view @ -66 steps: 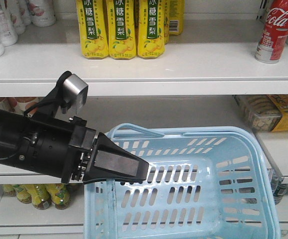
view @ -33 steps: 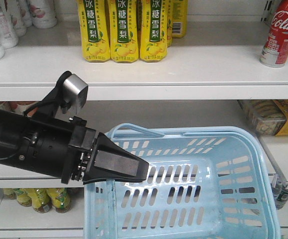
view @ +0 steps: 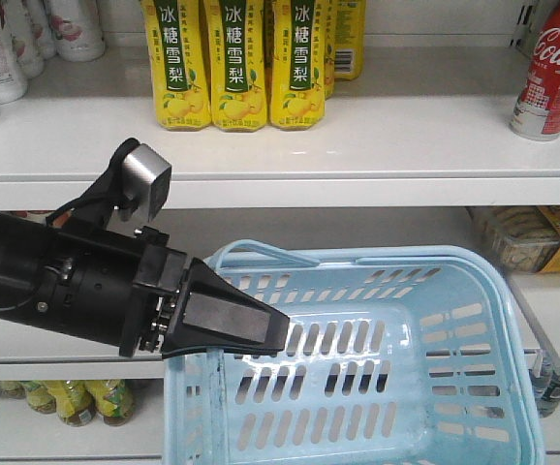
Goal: Place coke in basket with both arms
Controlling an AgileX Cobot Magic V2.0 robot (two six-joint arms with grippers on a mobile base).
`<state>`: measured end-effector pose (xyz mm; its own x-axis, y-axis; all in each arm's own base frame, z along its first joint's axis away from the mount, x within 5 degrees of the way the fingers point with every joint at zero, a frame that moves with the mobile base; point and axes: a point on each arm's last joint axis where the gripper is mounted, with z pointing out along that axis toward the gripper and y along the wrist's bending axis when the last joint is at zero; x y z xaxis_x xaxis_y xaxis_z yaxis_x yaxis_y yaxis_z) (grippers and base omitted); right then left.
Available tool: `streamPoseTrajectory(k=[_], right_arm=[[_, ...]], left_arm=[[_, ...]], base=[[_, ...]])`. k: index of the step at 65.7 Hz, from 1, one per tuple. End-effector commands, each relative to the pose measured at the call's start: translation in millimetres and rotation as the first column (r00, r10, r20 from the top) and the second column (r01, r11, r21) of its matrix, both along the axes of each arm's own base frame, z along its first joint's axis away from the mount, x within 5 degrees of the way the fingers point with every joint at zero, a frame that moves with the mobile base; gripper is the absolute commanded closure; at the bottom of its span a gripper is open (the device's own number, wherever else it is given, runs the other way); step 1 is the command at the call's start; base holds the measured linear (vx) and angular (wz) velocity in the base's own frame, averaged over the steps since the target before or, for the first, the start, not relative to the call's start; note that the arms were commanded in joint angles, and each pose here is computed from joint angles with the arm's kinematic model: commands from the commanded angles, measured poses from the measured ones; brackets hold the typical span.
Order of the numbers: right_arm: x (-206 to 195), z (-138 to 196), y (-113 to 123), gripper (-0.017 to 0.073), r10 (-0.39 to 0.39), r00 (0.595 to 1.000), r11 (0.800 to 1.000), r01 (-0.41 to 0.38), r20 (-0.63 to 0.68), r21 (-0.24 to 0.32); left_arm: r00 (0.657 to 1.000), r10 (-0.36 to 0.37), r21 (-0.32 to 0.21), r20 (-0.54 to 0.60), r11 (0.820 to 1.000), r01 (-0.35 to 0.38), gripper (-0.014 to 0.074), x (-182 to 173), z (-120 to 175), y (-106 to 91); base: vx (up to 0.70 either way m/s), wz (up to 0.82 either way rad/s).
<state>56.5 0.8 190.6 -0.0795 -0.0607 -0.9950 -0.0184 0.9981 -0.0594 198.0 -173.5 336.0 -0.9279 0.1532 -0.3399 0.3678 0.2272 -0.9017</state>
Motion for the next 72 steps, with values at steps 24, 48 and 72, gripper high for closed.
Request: streamPoseTrajectory(k=[24,48,72], right_arm=[[-0.4,5.1,0.0,0.0569,0.001,0.997,1.000,0.000,0.082,-0.004],[-0.4,5.1,0.0,0.0569,0.001,0.997,1.000,0.000,0.082,-0.004],[-0.4,4.9,0.0,0.0569,0.001,0.997,1.000,0.000,0.080,-0.004]], left_arm=[[1.000,0.007,-0.119,0.020,0.993,-0.004,0.0600,-5.5,24.6,0.3],[1.000,0.007,-0.119,0.020,0.993,-0.004,0.0600,-5.5,24.6,0.3],[1.000,0.007,-0.119,0.020,0.993,-0.004,0.0600,-5.5,24.6,0.3]], base=[[0.05,-0.01],[0.04,-0.01],[0.03,-0.01]])
